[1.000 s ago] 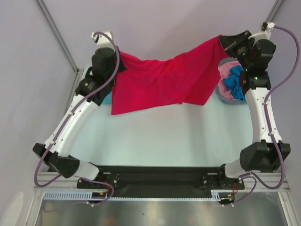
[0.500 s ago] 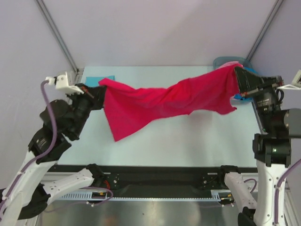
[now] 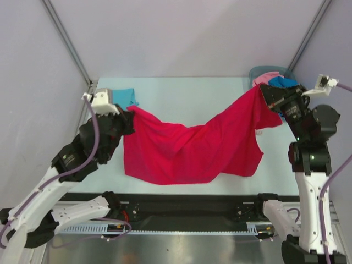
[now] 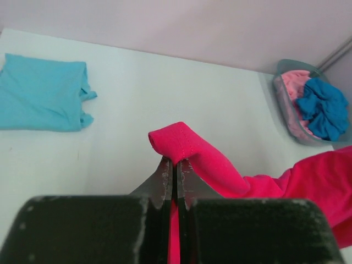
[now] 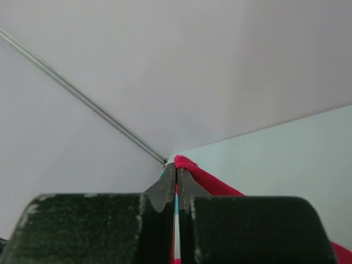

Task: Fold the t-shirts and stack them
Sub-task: Flatten the tshirt out

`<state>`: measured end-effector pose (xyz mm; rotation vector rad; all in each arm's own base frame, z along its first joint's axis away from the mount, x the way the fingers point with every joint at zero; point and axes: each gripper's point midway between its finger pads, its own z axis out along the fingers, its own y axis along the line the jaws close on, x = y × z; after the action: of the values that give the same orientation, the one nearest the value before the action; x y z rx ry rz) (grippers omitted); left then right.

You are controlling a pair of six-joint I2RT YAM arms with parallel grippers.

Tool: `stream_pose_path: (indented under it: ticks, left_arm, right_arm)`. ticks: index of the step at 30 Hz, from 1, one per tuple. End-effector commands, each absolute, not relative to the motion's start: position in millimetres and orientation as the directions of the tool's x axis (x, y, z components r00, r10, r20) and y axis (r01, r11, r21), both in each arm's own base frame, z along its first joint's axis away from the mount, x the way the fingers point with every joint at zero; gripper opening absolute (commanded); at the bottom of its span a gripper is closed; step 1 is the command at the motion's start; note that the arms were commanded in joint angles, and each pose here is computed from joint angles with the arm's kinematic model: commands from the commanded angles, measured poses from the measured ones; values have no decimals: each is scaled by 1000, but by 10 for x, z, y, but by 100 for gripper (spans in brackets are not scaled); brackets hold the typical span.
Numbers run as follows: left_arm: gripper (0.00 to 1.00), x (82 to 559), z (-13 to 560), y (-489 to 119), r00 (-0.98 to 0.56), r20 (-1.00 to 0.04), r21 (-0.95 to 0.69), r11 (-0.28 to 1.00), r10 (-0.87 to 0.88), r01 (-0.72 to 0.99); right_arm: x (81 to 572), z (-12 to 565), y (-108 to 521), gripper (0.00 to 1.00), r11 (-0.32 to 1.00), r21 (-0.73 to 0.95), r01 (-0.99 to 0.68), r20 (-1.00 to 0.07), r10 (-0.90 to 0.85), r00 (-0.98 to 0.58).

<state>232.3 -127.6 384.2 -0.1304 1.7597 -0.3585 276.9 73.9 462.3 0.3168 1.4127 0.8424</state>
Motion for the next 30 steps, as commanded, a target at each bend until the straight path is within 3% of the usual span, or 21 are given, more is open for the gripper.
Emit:
stream_pose_path:
  ticks: [1,6,11,16,18,25,27,28,30]
  left_arm:
    - [0,2876,4122,-1358,-132,-956,-272,961,-264,47]
    - [0,3731,4123,-1439,-123,-966,-227,974,-226,-4]
    - [0,4617,3568,-1537,-231,-961,-139,987,-154,-80]
    - [0,5097,3282,-1555,-269,-955,-99,989,-125,-107]
    - [0,5253,3176,-1524,-280,-953,-87,989,-118,-121]
    - [0,5512,3065,-1529,-278,-952,-94,986,-129,-139]
    - [9,5586,3037,-1525,-285,-950,-96,986,-131,-133]
    - [31,5643,2921,-1546,-306,-944,-87,987,-124,-132]
    - [50,5693,2865,-1540,-323,-939,-77,988,-118,-137]
  right_arm:
    - [3262,4870,702,0,694,623,-362,-747,664,-12]
    - [3937,4758,677,0,668,651,-361,-727,685,-43]
    - [4560,4393,678,0,634,706,-316,-691,714,-111]
    - [5115,3891,712,0,641,724,-256,-687,704,-180]
    - [5252,3933,727,0,637,717,-282,-692,699,-182]
    - [5942,3353,908,0,619,741,-259,-671,678,-299]
    - [6018,3203,974,0,627,743,-235,-667,665,-334]
    - [6061,3188,966,2,637,734,-235,-677,658,-331]
    - [6111,3030,956,8,641,739,-208,-668,657,-349]
